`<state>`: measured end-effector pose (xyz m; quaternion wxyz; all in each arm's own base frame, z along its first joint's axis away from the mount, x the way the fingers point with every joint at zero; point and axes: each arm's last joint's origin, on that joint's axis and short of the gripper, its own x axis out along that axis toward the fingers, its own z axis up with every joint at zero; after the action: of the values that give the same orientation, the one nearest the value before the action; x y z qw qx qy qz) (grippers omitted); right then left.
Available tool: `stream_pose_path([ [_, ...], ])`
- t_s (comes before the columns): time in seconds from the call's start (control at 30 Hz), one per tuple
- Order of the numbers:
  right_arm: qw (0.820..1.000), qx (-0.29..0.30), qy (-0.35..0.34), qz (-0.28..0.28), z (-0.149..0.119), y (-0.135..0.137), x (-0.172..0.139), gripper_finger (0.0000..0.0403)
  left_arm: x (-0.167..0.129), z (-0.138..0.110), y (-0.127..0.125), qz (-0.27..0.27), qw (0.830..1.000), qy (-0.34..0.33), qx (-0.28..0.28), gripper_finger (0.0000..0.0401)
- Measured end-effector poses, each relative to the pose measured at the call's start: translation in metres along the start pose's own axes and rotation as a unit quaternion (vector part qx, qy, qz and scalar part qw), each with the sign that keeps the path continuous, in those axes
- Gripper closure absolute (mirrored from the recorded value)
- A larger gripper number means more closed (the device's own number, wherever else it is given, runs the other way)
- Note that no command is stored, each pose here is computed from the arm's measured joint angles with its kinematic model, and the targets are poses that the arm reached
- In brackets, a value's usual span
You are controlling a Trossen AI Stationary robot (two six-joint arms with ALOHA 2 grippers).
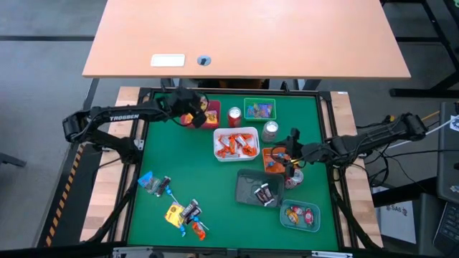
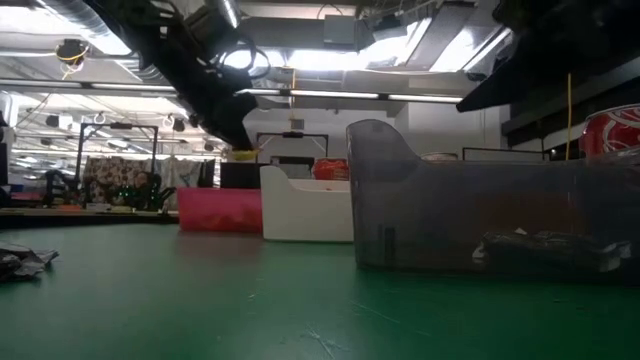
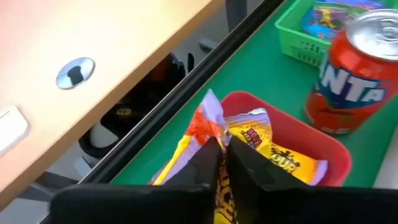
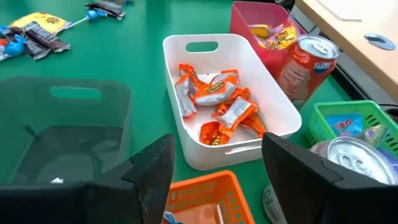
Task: Sort candy
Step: Put the yellow candy into the red bin, then put the brown chocolate bar into the black bin
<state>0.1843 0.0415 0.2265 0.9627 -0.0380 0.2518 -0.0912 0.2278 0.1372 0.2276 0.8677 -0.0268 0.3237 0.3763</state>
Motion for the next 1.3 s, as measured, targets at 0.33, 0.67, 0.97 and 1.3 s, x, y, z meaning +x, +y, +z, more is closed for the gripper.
stream_pose_path([
  [0.33, 1.000, 0.001, -0.001, 0.000, -0.004, 0.000, 0.002, 0.0162, 0.000, 0.001, 0.002, 0.003, 1.000, -0.003, -0.014, 0.0295],
  [0.67, 1.000, 0.001, -0.001, 0.000, -0.004, 0.000, 0.002, 0.0162, -0.010, 0.002, -0.008, -0.042, 0.998, -0.007, -0.049, 0.0290],
  [0.97, 1.000, -0.001, 0.002, 0.000, -0.005, 0.000, 0.002, 0.0162, -0.056, -0.003, -0.013, -0.083, 0.993, 0.013, -0.082, 0.0290],
  [1.3, 1.000, -0.001, 0.002, 0.000, -0.005, 0.000, 0.002, 0.0162, -0.093, -0.037, -0.033, -0.193, 0.952, 0.194, -0.137, 0.0289],
])
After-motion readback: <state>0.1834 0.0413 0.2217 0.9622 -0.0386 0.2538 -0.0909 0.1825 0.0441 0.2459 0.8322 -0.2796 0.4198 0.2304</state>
